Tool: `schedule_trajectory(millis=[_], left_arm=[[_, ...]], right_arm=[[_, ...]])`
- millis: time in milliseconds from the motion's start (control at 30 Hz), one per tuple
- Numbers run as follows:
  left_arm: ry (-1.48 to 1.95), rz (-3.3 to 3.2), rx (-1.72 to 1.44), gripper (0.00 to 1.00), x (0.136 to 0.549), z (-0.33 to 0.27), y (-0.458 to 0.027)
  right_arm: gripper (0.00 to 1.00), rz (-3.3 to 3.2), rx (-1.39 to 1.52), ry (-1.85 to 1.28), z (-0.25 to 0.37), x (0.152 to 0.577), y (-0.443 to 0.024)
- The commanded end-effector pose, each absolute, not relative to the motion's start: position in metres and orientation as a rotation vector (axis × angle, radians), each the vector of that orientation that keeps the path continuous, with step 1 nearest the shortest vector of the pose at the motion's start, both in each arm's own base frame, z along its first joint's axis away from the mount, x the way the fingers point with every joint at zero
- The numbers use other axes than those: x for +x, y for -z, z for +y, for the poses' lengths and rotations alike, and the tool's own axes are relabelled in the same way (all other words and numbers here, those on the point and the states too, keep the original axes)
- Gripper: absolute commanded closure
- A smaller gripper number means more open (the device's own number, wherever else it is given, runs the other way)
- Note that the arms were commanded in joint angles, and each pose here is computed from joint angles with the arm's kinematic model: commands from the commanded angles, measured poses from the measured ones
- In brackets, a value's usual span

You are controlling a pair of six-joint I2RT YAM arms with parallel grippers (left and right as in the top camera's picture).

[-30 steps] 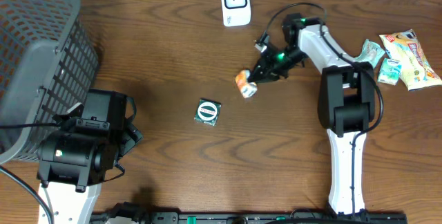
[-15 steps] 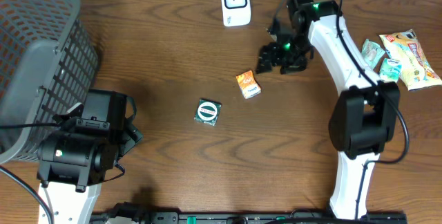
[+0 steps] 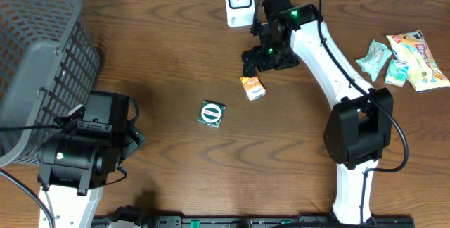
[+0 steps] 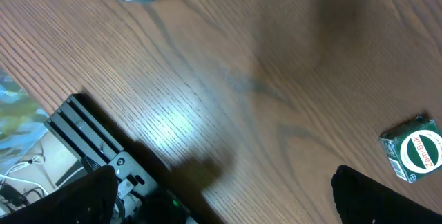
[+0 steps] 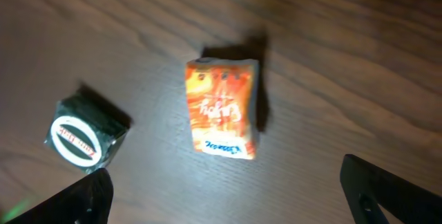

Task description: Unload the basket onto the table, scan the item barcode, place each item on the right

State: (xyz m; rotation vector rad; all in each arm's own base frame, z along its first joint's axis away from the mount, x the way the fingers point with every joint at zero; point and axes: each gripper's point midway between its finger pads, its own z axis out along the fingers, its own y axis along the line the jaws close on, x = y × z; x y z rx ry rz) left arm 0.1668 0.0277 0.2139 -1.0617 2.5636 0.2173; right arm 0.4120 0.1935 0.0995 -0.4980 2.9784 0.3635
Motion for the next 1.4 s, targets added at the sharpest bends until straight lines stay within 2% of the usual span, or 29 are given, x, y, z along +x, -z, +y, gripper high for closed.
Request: schedule_trajectory(millis=[0,300,333,400,433,733,967,1233,1367], left_arm=[[-0.218,2.529,-1.076,0.02,0.168,0.031,-0.221],[-0.219,2.529,-1.075,0.02,0.168,0.031,-0.221],[-0.218,2.53,-1.075,0.02,0.168,0.031,-0.221],[-0.219,2.529,-1.076,0.02,0.168,0.031,-0.221],[-0.218,2.529,-1.076,0.02,0.168,0.031,-0.221],[-0.218,2.53,-1.075,0.02,0.168,0.031,-0.221],[-0.218,2.53,-1.075,0.02,0.168,0.031,-0.221],[-0.218,2.53,-1.075,0.02,0.168,0.031,-0.221],[-0.218,2.529,-1.076,0.02,0.168,0.031,-0.221]], right_arm=[[0.01,3.013,-0.444,-0.317,0.186,0.414,-0.087],[0.01,3.019,-0.448,-0.373,0.192,0.413,-0.057],[0.05,3.015,-0.447,-0.373,0.192,0.413,-0.053],[0.28,3.012,-0.441,-0.382,0.191,0.414,-0.045],[0.36,3.012,-0.435,-0.398,0.191,0.413,-0.042],[0.43,2.942,-0.43,-0.722,0.205,0.413,-0.031],[0.5,2.939,-0.467,-0.729,0.205,0.409,-0.026],[0.51,2.956,-0.478,-0.728,0.204,0.399,-0.012],[0.56,2.956,-0.482,-0.728,0.203,0.396,-0.003]])
